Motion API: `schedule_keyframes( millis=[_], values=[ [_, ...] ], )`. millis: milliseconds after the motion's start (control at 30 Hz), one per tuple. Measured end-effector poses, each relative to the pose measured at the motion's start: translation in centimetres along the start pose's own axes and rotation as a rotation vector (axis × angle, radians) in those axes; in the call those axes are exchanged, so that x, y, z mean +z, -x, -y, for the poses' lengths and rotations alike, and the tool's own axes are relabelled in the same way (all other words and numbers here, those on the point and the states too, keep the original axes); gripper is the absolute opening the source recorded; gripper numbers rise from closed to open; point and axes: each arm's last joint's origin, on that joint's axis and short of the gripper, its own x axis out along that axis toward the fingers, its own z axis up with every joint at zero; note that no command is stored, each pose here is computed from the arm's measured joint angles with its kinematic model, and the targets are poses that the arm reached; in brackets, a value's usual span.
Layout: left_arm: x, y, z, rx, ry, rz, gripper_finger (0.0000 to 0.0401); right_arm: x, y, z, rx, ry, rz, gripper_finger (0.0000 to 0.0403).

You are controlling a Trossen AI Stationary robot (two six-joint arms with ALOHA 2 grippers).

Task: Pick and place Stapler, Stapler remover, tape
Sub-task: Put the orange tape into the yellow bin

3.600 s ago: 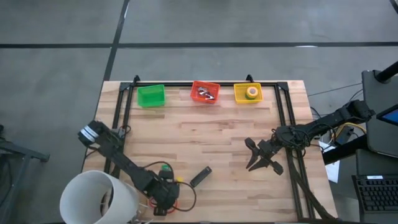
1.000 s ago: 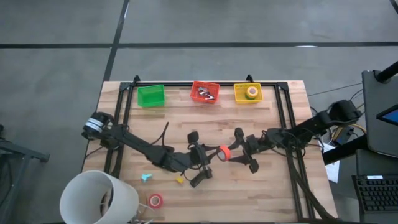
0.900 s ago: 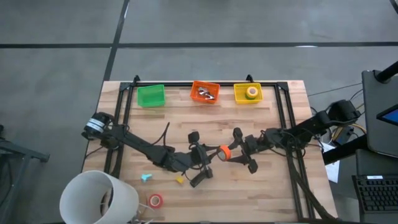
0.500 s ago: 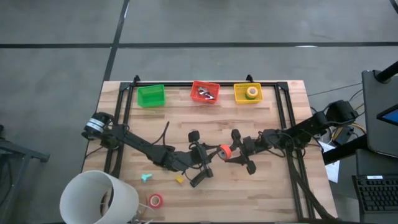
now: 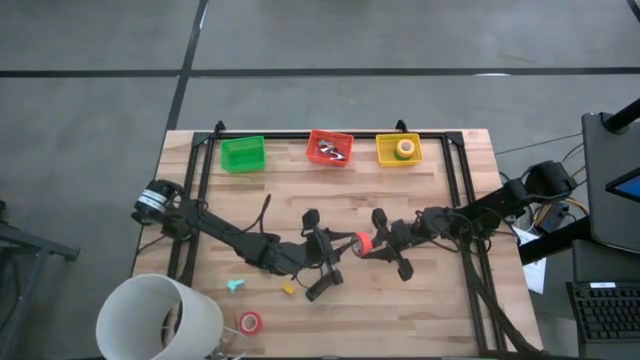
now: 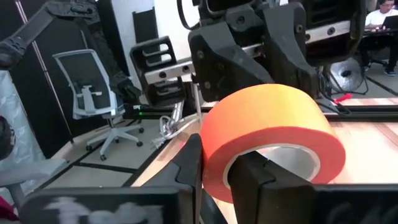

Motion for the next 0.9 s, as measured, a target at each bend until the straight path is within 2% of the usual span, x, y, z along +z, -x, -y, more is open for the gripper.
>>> schedule_keyframes(
  millis=[233,367,467,567,767,900],
  values=[
    [0.7,0.3,-0.4,0.033,0.032,0.013,0.0147,0.1,0.2,0.1,-0.009,-0.021,-0.017,0.0055],
    [1.2,0.5,-0.8,0.083,0.01,0.02,0.019,0.0,0.6,0.6,-0.065,-0.065,-0.073,0.0056],
    [1.6,0.6,-1.0,0.103,0.021,0.032,0.0206,0.2,1.2,1.1,-0.117,-0.112,-0.117,0.0056],
    [1.6,0.6,-1.1,0.105,0.016,0.027,0.0207,0.3,2.1,1.8,-0.247,-0.131,-0.167,0.0056],
    [1.7,0.2,-1.6,0.125,0.025,0.036,0.0206,1.3,4.6,4.1,-0.625,-0.109,-0.222,0.0056],
    [1.7,-0.1,-2.0,0.138,0.025,0.037,0.0206,2.7,5.9,6.3,-0.813,-0.137,-0.263,0.0056]
  ],
)
